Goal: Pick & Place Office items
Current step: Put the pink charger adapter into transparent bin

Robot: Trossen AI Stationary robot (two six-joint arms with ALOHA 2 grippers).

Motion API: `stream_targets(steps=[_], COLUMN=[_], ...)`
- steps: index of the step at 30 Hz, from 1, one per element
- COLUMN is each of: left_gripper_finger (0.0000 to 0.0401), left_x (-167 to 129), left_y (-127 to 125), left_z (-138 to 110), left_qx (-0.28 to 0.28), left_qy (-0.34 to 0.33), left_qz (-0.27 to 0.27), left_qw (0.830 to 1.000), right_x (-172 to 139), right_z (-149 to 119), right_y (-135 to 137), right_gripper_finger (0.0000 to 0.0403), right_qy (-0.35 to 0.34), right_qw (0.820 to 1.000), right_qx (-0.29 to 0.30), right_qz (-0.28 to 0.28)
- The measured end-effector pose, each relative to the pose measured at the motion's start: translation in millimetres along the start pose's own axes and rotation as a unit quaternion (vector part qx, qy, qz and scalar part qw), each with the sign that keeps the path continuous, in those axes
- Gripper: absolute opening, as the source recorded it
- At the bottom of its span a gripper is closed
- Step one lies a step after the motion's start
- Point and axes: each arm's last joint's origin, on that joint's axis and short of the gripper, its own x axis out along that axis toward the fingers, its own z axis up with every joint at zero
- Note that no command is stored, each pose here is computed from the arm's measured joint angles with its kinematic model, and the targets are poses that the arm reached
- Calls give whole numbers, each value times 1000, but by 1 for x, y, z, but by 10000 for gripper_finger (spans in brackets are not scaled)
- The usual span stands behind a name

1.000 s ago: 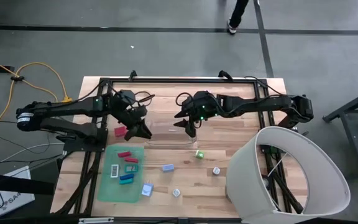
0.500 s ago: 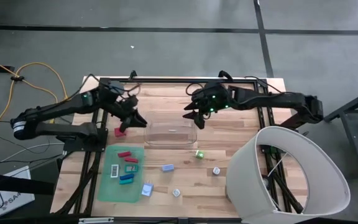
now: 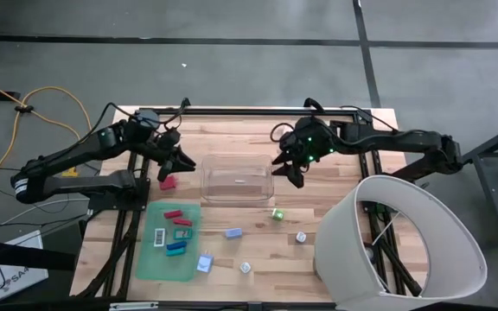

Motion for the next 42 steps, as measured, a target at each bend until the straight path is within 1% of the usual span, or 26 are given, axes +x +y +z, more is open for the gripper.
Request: stream_targets(steps=[2,5,9,11,15,17,20,24,27,32,38,42], left_gripper_finger=[102,102,102,102,102,102,102,102,102,102,102,102], left_x=[1,1,1,1,1,1,1,1,1,-4,-22,-33], left_y=[1,1,1,1,1,1,1,1,1,-2,-10,-10], left_z=[-1,-1,-1,-1,-1,-1,-1,-1,0,0,-7,-17], left_qx=[-4,-5,-5,-5,-5,-6,-6,-6,-15,-8,6,-18], left_qy=[6,7,7,7,7,7,7,7,5,-10,-49,-53], left_qz=[2,2,3,3,3,3,3,3,2,1,36,98], left_qw=[1000,1000,1000,1000,1000,1000,1000,1000,1000,1000,998,994], right_x=[0,0,0,0,-1,-1,-1,-1,-2,2,-9,-15], right_z=[-2,-4,-5,-4,-3,-3,-3,-3,-2,-2,2,-1], right_y=[0,-1,-1,-3,-6,-7,-8,-8,-14,-34,-55,-70], right_gripper_finger=[178,178,178,178,178,178,178,178,178,178,178,178], right_qy=[10,22,28,18,4,-1,-1,2,3,16,7,26], right_qw=[1000,999,999,999,996,994,994,994,993,990,986,982], right_qx=[8,23,26,25,24,24,17,-12,-20,-3,-1,7], right_qz=[7,1,-4,-22,-84,-103,-107,-108,-115,-141,-165,-186])
